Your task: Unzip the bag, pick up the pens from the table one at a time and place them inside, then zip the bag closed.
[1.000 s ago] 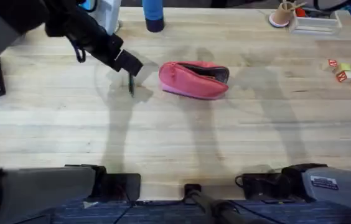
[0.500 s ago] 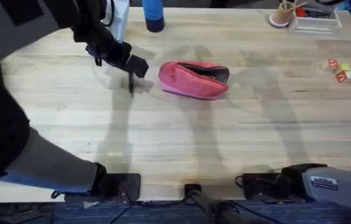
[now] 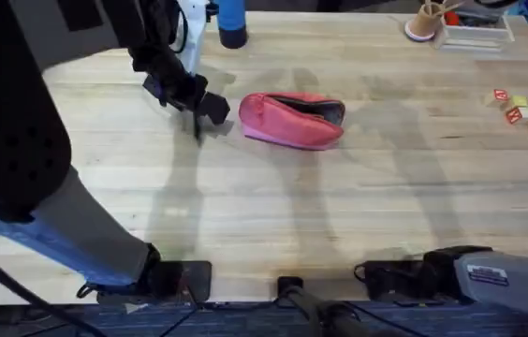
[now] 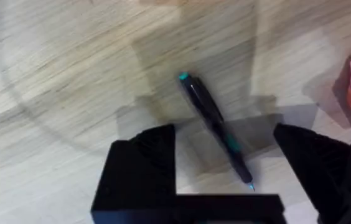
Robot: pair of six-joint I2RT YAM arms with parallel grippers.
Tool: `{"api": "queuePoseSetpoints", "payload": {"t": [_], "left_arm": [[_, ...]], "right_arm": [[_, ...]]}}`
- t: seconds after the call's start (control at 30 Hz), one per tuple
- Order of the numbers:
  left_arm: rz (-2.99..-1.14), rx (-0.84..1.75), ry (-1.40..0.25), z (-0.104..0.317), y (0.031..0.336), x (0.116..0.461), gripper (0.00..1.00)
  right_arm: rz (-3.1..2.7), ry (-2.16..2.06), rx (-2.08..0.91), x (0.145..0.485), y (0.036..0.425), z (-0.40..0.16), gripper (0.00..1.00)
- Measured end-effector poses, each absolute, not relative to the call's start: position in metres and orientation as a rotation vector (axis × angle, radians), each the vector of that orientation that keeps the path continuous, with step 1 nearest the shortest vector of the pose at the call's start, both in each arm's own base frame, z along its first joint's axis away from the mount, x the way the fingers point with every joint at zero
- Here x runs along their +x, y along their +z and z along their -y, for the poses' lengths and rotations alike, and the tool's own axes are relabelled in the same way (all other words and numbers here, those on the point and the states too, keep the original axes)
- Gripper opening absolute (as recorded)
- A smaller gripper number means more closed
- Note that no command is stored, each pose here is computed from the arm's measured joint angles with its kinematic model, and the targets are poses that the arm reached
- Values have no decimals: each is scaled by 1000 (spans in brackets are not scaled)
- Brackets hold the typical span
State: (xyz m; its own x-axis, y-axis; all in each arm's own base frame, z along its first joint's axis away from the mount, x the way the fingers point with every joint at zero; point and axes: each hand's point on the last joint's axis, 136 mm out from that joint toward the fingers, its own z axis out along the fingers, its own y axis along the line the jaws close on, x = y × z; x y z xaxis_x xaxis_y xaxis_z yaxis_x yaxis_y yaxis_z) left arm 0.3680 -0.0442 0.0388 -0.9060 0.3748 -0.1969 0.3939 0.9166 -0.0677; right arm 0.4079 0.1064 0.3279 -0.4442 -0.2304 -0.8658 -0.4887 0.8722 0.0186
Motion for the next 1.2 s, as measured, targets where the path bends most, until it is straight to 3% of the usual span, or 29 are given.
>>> {"api": "queuePoseSetpoints", "payload": {"t": [0.23, 0.37, 0.47, 0.5, 0.63, 0.8, 1.07, 1.2], "left_arm": [[-2901, 584, -140, 42, 38, 368, 760], [-2905, 583, -137, 42, 38, 368, 531], [-2906, 579, -138, 42, 38, 368, 414], [-2906, 580, -142, 42, 38, 367, 296], [-2908, 581, -145, 43, 38, 367, 150], [-2904, 578, -160, 45, 39, 367, 50], [-2897, 554, -160, 45, 41, 371, 41], [-2870, 542, -155, 46, 59, 383, 41]], "right_arm": [[-2045, 327, -522, 408, 328, -106, 998], [-2045, 327, -522, 408, 328, -106, 998], [-2045, 327, -522, 408, 328, -106, 998], [-2045, 327, -522, 408, 328, -106, 998], [-2045, 329, -524, 408, 328, -107, 998], [-2045, 329, -523, 408, 328, -107, 998], [-2045, 329, -523, 408, 328, -107, 998], [-2045, 329, -524, 408, 328, -107, 998]]}}
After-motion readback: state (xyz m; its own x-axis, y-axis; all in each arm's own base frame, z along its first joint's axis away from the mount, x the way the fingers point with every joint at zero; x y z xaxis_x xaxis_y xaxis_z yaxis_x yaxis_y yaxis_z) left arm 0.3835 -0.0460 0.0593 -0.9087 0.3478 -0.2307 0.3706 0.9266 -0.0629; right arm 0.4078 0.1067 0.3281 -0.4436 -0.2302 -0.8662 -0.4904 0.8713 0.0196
